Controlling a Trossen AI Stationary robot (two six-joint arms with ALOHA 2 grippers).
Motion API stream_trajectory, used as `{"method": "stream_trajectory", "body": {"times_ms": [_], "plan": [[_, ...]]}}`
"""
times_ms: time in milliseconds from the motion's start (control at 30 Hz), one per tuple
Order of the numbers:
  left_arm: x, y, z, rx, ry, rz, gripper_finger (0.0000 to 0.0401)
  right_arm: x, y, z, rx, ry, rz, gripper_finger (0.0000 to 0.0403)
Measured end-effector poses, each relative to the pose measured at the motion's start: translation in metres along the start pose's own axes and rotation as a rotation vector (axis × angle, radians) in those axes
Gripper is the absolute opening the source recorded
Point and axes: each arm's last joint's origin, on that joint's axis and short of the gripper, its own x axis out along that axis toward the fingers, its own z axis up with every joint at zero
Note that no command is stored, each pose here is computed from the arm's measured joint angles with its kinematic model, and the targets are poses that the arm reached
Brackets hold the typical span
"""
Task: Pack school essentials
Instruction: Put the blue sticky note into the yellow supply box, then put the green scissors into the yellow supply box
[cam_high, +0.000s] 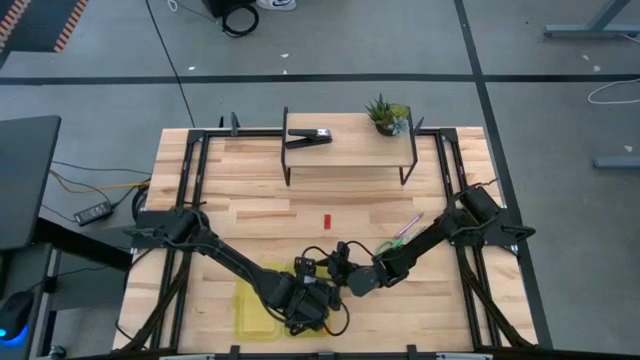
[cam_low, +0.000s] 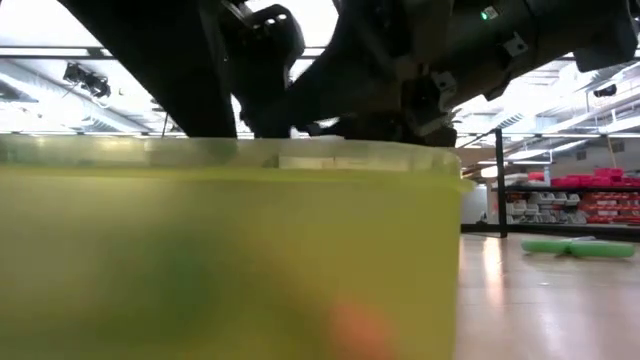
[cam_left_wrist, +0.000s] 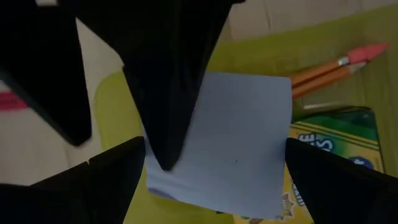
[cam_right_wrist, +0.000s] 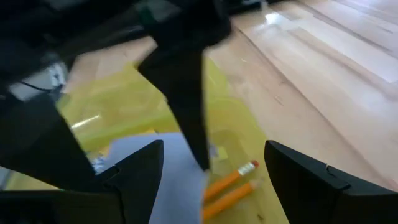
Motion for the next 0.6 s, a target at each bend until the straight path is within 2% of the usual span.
{"method": "stream_trajectory", "body": {"times_ms": [233,367,600], "plan": [[-0.002,-0.004,0.001,0.027,-0.026,0.010,0.0389,0.011,0.002,-0.011,-0.042,-0.016,0.083,0.0284],[-0.002,-0.007,0.002,0.033,-0.048,0.003,0.0389,0.018,-0.006,-0.019,-0.026,0.026,0.060,0.0284],[-0.003,-0.009,0.000,0.044,-0.039,0.004,0.0389,0.020,-0.010,-0.018,-0.014,0.036,0.066,0.0284]]}}
